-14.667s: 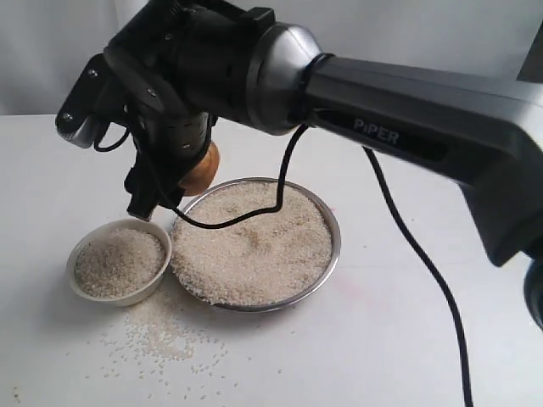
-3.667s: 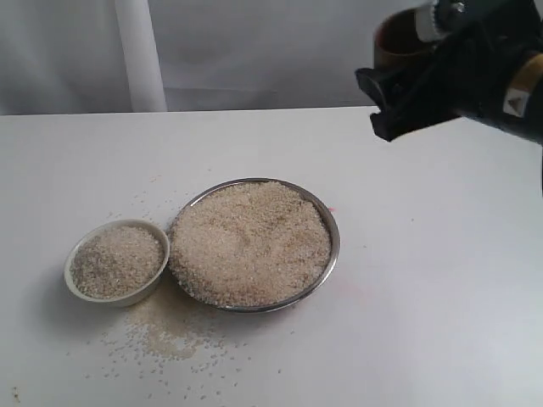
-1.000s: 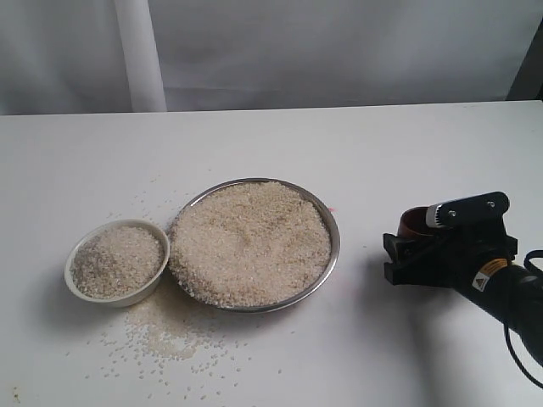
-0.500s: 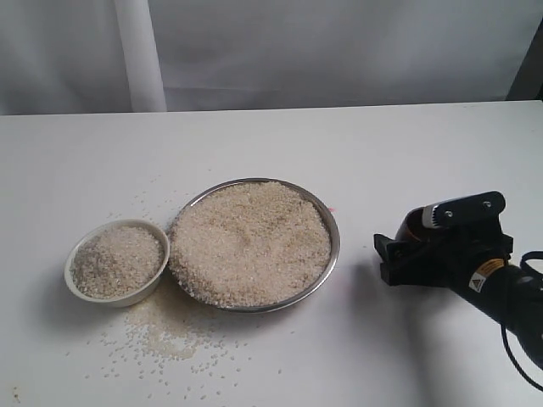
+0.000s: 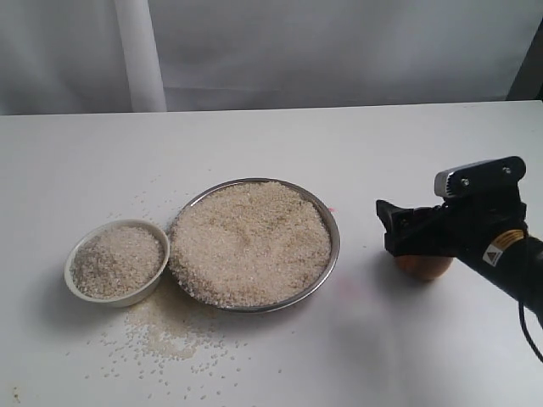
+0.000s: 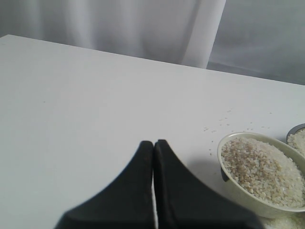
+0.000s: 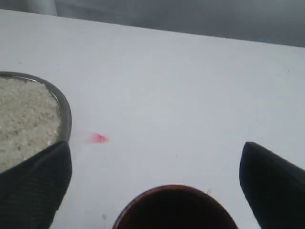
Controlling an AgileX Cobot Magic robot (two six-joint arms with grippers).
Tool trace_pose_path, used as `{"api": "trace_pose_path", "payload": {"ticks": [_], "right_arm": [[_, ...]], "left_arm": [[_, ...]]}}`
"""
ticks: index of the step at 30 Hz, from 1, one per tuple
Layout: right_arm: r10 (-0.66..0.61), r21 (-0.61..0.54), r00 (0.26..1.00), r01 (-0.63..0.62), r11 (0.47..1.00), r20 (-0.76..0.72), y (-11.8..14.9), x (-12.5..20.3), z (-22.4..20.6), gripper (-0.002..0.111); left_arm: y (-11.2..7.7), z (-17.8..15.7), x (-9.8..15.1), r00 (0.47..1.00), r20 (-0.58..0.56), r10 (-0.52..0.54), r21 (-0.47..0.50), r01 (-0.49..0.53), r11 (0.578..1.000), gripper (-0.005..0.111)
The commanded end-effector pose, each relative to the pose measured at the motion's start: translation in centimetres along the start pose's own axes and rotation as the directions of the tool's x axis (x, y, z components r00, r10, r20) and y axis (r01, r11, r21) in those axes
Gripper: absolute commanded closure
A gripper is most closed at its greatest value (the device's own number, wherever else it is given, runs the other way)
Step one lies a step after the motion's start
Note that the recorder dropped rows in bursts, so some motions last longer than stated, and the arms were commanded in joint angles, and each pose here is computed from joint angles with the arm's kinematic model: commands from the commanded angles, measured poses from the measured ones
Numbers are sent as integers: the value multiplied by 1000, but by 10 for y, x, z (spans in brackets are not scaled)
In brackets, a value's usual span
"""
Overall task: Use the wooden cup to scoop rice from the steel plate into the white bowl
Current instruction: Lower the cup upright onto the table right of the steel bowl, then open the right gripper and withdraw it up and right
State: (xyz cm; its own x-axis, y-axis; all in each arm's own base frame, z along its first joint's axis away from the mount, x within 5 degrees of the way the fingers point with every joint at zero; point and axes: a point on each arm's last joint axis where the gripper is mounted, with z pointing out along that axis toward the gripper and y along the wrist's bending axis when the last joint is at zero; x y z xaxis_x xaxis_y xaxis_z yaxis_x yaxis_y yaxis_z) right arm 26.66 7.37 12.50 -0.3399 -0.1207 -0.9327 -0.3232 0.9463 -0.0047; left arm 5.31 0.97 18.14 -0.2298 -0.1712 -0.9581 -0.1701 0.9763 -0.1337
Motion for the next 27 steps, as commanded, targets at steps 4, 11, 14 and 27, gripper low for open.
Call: {"api": "trace_pose_path", "payload": {"ticks": [4,11,14,27], "right_arm": [[-30,-10,996,31,999,87,3,-35,-21,21],[-62,-16,987,65,998,150,4,-58,-39,68],[-72,-23,987,76,997,144,7,-63,-46,107],[48,28,909,-66,997,414,5,-90,-133,108]], "left_arm": [[0,-1,-2,1000,12,1,2,-1,1000,107],[0,-1,-2,1000,12,1,2,-1,1000,107],[0,-1,-2,1000,12,1,2,-1,1000,107],[0,-1,-2,1000,12,1,2,-1,1000,107]]}}
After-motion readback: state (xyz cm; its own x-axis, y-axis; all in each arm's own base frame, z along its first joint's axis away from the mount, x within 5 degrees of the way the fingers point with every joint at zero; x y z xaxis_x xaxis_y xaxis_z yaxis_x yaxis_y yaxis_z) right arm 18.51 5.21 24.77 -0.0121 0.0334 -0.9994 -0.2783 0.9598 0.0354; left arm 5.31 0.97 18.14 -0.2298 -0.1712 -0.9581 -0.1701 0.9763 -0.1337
